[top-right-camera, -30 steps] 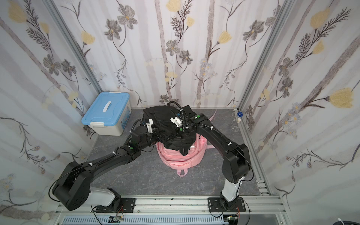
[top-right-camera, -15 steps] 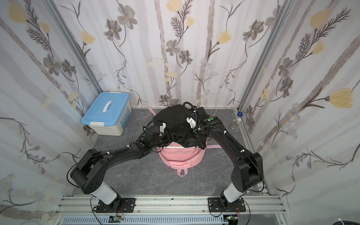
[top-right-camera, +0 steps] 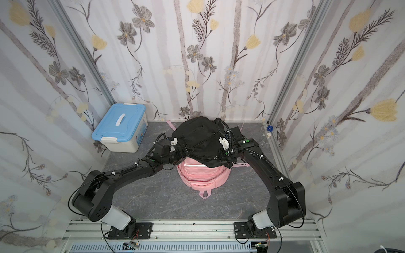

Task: Zip up the backpack
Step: Zip the zipper on the backpack.

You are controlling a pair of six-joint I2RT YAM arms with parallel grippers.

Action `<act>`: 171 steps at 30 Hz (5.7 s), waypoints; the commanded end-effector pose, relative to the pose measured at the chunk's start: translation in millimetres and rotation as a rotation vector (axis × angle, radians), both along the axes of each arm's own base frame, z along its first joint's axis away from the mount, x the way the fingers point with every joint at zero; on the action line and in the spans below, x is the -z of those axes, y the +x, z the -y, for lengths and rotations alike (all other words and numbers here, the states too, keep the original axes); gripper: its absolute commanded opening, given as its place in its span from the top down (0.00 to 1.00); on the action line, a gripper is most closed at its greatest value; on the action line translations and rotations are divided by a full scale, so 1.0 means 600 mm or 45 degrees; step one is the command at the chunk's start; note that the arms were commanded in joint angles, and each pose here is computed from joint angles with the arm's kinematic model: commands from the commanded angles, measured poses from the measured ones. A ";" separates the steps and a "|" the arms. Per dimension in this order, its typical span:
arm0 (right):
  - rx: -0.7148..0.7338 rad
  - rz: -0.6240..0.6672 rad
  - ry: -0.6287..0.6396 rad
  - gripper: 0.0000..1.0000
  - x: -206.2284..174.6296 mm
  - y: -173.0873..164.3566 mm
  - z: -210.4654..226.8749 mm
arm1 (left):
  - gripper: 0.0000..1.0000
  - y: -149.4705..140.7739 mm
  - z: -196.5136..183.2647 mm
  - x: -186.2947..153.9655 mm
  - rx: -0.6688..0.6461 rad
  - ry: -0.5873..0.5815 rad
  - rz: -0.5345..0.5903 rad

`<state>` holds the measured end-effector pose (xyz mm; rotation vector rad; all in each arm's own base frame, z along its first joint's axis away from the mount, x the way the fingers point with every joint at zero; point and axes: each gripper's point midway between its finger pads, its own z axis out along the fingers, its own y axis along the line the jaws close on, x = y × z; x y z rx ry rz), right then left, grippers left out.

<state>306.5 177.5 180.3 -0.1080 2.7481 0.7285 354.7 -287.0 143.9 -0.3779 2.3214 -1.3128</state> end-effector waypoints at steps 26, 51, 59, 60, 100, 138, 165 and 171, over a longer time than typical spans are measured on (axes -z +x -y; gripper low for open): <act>-0.031 -0.027 0.278 1.00 -0.056 -0.009 -0.039 | 0.04 0.087 0.078 -0.023 -0.040 -0.611 0.092; -0.091 -0.140 0.324 1.00 -0.050 -0.056 -0.047 | 1.00 0.106 0.110 -0.072 0.039 -0.775 0.200; -0.151 -0.050 0.155 1.00 -0.056 -0.056 -0.072 | 1.00 0.099 0.113 -0.066 0.035 -0.706 0.188; -0.165 -0.041 0.135 1.00 -0.055 -0.056 -0.080 | 1.00 0.097 0.114 -0.068 0.040 -0.701 0.191; -0.349 0.076 0.008 1.00 -0.064 -0.013 -0.199 | 1.00 0.041 0.031 -0.105 -0.096 -0.189 0.339; -0.243 -0.036 0.457 1.00 -0.066 -0.048 -0.149 | 0.12 -0.061 0.085 -0.033 -0.127 -0.342 -0.089; -0.265 -0.034 0.350 1.00 -0.050 -0.086 -0.121 | 1.00 -0.038 0.073 -0.055 -0.179 -0.357 0.030; -0.323 -0.017 0.244 1.00 -0.044 -0.101 -0.135 | 1.00 -0.037 0.079 -0.062 -0.160 -0.343 0.049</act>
